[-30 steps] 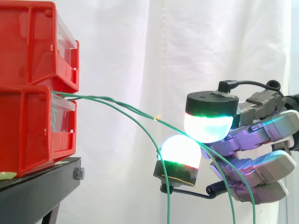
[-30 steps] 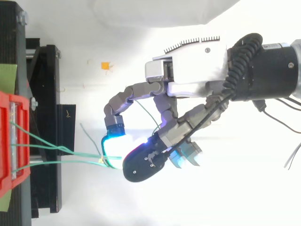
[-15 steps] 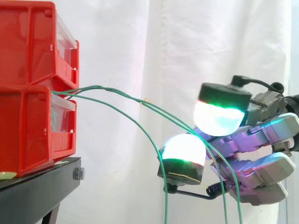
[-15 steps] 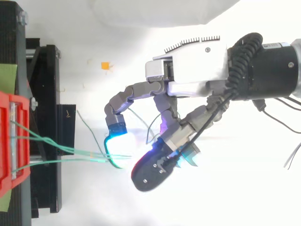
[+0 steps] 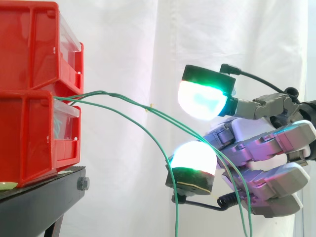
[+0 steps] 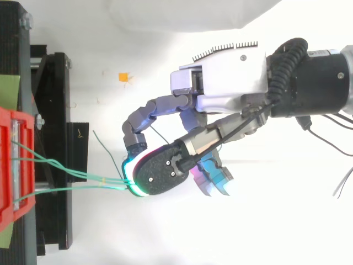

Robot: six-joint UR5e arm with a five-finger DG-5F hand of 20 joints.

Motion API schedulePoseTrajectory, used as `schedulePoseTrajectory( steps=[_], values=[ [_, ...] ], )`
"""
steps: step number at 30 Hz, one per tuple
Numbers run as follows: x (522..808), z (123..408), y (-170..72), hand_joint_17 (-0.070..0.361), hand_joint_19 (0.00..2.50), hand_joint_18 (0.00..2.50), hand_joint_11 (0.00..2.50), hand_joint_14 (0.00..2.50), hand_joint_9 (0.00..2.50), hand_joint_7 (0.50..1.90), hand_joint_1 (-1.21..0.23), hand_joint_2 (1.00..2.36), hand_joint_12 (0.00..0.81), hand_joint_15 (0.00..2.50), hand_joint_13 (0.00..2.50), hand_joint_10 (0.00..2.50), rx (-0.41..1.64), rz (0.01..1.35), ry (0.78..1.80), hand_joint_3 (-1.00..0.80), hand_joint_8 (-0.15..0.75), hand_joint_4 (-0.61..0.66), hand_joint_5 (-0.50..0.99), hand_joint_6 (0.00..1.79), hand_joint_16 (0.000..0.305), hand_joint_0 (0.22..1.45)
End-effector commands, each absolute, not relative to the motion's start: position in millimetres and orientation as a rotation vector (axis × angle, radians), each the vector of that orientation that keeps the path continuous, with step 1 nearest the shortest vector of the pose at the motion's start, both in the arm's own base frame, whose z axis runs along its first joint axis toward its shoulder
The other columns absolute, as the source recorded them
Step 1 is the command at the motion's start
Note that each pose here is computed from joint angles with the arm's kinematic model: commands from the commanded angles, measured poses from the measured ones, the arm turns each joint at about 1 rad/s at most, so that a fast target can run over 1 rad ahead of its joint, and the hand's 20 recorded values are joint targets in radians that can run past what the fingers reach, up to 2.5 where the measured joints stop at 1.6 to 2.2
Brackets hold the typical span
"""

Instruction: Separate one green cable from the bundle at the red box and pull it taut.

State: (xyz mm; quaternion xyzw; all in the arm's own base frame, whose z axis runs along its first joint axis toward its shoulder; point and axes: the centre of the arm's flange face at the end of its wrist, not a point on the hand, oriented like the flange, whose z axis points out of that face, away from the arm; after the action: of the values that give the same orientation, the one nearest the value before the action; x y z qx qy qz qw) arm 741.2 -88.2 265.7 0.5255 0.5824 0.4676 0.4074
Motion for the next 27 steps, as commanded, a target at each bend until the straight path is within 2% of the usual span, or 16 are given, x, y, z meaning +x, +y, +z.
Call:
schedulePoseTrajectory(
  steps=[1, 3, 15, 18, 19, 22, 23, 24, 27],
  values=[
    [741.2, 265.6, -88.2, 0.157, 0.5, 1.47, 0.29, 0.02, 1.92, 1.27, -0.55, 1.0, 0.455, 0.65, 1.49, 0.01, 1.325, 1.179, 1.468, -0.5, 0.255, 0.07, 0.14, 0.5, 0.07, 0.64],
    [741.1, 266.7, -88.2, 0.155, 0.49, 1.46, 0.3, 0.02, 1.93, 1.26, -0.67, 1.0, 0.451, 0.64, 1.49, 0.01, 1.323, 1.18, 1.467, -0.5, 0.254, 0.06, 0.14, 0.5, 0.069, 0.71],
    [741.3, 265.6, -88.4, 0.153, 0.49, 1.42, 0.33, 0.02, 1.92, 1.26, -0.87, 1.0, 0.45, 0.63, 1.48, 0.01, 1.325, 1.178, 1.467, -0.5, 0.255, 0.02, 0.14, 0.5, 0.068, 0.76],
    [741.3, 265.6, -88.4, 0.155, 0.49, 1.41, 0.32, 0.02, 1.91, 1.25, -0.94, 1.0, 0.449, 0.64, 1.47, 0.01, 1.325, 1.178, 1.467, -0.5, 0.25, 0.03, 0.14, 0.5, 0.069, 0.74],
    [741.3, 265.6, -88.4, 0.156, 0.49, 1.39, 0.31, 0.02, 1.9, 1.25, -1.0, 1.0, 0.445, 0.65, 1.46, 0.01, 1.325, 1.178, 1.467, -0.5, 0.251, 0.04, 0.14, 0.5, 0.069, 0.69],
    [741.3, 265.6, -88.5, 0.164, 0.48, 1.4, 0.29, 0.02, 1.9, 1.26, -1.02, 1.0, 0.453, 0.64, 1.46, 0.01, 1.326, 1.176, 1.466, -0.5, 0.259, 0.09, 0.14, 0.5, 0.073, 0.57],
    [741.3, 265.6, -88.5, 0.177, 0.45, 1.43, 0.26, 0.02, 1.89, 1.26, -0.98, 1.0, 0.464, 0.63, 1.48, 0.01, 1.326, 1.176, 1.466, -0.5, 0.265, 0.1, 0.14, 0.5, 0.079, 0.49],
    [741.3, 265.6, -88.5, 0.195, 0.41, 1.51, 0.2, 0.02, 1.91, 1.26, -0.8, 1.0, 0.484, 0.61, 1.51, 0.01, 1.326, 1.176, 1.466, -0.5, 0.28, 0.12, 0.14, 0.5, 0.087, 0.42],
    [741.3, 265.6, -88.5, 0.212, 0.38, 1.56, 0.13, 0.01, 1.92, 1.24, -0.56, 1.0, 0.501, 0.57, 1.54, 0.0, 1.326, 1.176, 1.466, -0.5, 0.287, 0.13, 0.14, 0.5, 0.094, 0.37]
  ],
)
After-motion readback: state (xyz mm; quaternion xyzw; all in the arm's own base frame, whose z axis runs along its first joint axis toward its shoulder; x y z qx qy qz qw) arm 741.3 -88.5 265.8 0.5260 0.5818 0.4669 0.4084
